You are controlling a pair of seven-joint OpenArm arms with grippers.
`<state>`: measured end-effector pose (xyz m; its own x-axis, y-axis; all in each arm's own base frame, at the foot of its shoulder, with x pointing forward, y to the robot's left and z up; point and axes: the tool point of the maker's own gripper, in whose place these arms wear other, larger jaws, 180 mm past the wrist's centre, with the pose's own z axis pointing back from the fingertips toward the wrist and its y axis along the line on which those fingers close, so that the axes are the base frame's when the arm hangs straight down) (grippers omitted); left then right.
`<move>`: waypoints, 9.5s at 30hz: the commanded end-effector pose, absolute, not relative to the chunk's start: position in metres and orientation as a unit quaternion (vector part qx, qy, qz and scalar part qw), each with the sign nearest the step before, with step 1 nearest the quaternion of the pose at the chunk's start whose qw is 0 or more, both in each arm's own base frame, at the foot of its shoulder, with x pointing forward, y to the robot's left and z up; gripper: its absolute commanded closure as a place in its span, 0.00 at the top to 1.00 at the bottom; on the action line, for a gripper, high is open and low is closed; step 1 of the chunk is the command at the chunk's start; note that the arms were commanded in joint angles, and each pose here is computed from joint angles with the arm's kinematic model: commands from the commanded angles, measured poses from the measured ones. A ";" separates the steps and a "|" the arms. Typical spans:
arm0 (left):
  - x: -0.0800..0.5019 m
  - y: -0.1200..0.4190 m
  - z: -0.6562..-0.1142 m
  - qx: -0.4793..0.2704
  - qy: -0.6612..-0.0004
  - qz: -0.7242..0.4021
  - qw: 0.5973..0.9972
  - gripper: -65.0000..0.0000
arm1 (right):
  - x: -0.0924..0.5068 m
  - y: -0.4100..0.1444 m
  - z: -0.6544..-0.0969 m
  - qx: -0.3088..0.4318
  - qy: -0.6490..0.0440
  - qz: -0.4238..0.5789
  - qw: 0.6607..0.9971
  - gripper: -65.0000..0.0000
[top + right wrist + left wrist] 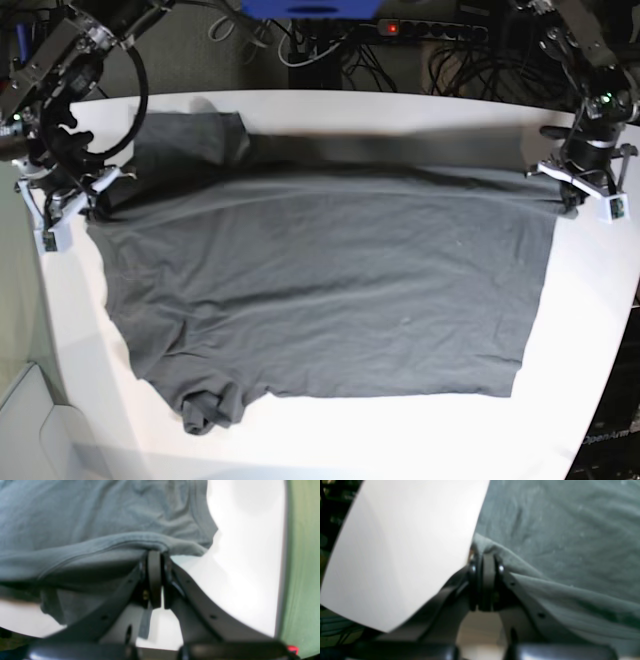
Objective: Layout the t-shirt on the table in an organized manner, then fold the t-shirt properly
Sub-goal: 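Lift the collar edge with both grippers and fold it toward the hem, then lower the folded collar edge onto the shirt with both grippers, then open both grippers to release the folded edge, then grasp the folded edge's corners again with both grippers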
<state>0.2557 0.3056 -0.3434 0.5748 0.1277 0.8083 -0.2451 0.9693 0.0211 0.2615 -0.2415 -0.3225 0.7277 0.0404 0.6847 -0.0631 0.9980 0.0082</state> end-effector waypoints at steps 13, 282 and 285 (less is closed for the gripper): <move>0.291 0.312 -0.331 0.053 -0.482 0.122 0.866 0.00 | 0.286 -0.249 -0.296 0.003 -0.411 0.036 0.911 0.00; 0.318 0.309 -0.464 -0.034 -0.328 0.135 0.935 0.00 | 0.352 -0.290 -0.380 0.043 -0.407 0.006 0.913 0.55; 0.319 0.309 -0.464 -0.033 -0.330 0.135 0.934 0.00 | 0.351 -0.288 -0.384 0.046 -0.404 0.005 0.914 0.55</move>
<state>0.3455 0.3038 -0.4397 0.6394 0.3043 0.7061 -0.2074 0.9526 -0.2227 0.3387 -0.2821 -0.3999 0.7145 -0.0326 0.6989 -0.0454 0.9947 0.0927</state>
